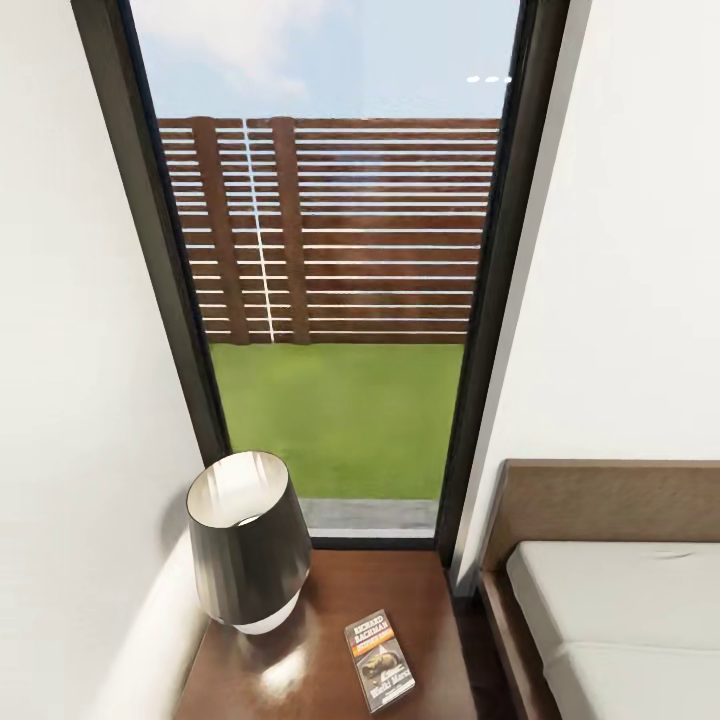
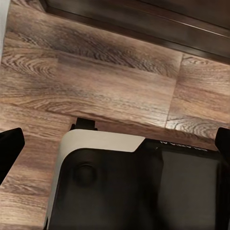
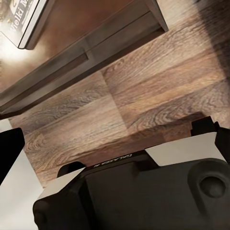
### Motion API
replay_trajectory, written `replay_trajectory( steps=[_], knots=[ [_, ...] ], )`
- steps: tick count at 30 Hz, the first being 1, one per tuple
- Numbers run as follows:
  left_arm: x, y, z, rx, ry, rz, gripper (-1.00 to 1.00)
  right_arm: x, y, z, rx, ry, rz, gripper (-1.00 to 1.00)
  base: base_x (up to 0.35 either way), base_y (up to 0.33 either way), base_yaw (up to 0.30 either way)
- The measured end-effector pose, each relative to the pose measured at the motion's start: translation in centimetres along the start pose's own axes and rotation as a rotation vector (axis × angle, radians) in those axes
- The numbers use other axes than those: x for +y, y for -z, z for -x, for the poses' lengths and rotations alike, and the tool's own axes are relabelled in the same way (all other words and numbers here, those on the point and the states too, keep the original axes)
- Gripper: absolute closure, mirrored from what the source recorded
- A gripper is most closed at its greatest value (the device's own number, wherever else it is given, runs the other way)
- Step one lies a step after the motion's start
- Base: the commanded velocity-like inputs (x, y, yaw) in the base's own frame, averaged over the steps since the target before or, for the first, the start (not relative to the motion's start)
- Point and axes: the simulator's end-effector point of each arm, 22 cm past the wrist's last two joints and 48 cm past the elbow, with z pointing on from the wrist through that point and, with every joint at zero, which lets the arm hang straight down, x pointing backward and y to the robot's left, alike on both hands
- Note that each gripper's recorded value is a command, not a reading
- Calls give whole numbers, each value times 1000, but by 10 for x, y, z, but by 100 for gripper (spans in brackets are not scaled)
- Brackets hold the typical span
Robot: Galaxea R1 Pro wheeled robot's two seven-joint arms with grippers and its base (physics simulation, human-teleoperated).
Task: In the bedroom, move the book from the bed onto either nightstand, and place the two sandals side by side next to the bed.
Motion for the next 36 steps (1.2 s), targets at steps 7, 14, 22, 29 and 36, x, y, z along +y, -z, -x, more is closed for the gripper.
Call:
replay_trajectory(
  steps=[7,14,22,29,36],
  knots=[
    [0,0,0,1,0,0,-100,0,0,0,0,0,1,-100,0,0,0],
    [-3,0,-1,1,-1,-4,-100,2,-1,-1,1,-1,4,-100,0,0,0],
    [-4,0,-1,2,-1,-5,-100,12,-4,-7,8,-2,17,-100,0,0,0],
    [-4,0,-1,1,0,-5,-100,14,-4,-8,10,-2,20,-100,0,0,0],
    [-4,0,-1,0,-1,-6,-100,14,-4,-8,10,-2,20,-100,0,0,0]
  ],
)
